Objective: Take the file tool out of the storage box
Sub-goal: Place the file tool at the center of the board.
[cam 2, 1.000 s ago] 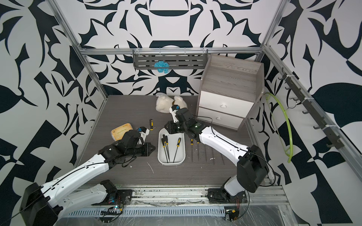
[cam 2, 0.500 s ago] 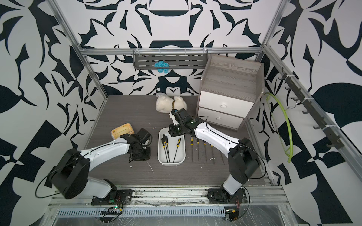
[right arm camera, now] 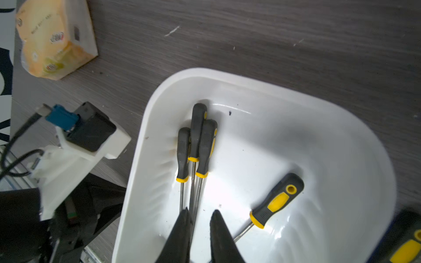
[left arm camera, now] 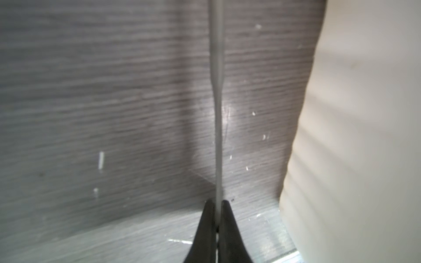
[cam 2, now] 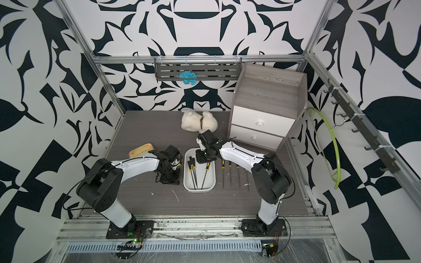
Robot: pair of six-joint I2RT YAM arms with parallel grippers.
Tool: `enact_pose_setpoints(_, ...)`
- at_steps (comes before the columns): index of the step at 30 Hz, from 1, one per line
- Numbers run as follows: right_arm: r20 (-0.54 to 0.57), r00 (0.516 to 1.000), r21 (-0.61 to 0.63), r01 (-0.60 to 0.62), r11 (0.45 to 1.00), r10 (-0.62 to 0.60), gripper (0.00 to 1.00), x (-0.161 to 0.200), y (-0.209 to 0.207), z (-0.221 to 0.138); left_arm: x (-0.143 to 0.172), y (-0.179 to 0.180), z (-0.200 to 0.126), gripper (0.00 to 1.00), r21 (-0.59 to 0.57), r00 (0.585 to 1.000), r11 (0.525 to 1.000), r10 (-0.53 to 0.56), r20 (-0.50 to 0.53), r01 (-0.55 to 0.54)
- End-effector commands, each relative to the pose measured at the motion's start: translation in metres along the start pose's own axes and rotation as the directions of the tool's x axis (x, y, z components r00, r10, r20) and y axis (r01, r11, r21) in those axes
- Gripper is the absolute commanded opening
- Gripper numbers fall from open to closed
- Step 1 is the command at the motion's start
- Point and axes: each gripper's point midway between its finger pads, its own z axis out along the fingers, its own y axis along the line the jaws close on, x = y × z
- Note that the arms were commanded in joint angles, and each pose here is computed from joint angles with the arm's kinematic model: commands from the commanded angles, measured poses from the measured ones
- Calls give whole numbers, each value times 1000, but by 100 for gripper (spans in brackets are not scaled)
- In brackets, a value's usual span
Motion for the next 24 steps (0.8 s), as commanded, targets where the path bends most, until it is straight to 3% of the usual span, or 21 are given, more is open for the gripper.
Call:
enact_pose_setpoints(1, 13, 1000, -44, 26, 999, -25, 21, -11, 18, -6, 0, 2, -2, 10, -12, 1000, 1000, 1, -13, -1)
enact_pose_setpoints(10, -36, 999, -55, 7, 998, -9, 22, -10, 14, 29, 0, 2, -2, 22, -9, 1000, 1000, 6, -5, -7)
enact_pose_setpoints(13, -36, 999, -1, 28, 1000, -28, 26, -12, 10, 38, -1, 0, -5, 26, -2, 1000, 1000, 8, 8, -8)
enact_pose_setpoints(24, -35, 998, 130, 56, 990, -52, 25, -18, -8, 51, -1, -6, -18, 33, 26, 998, 999, 25, 50, -26)
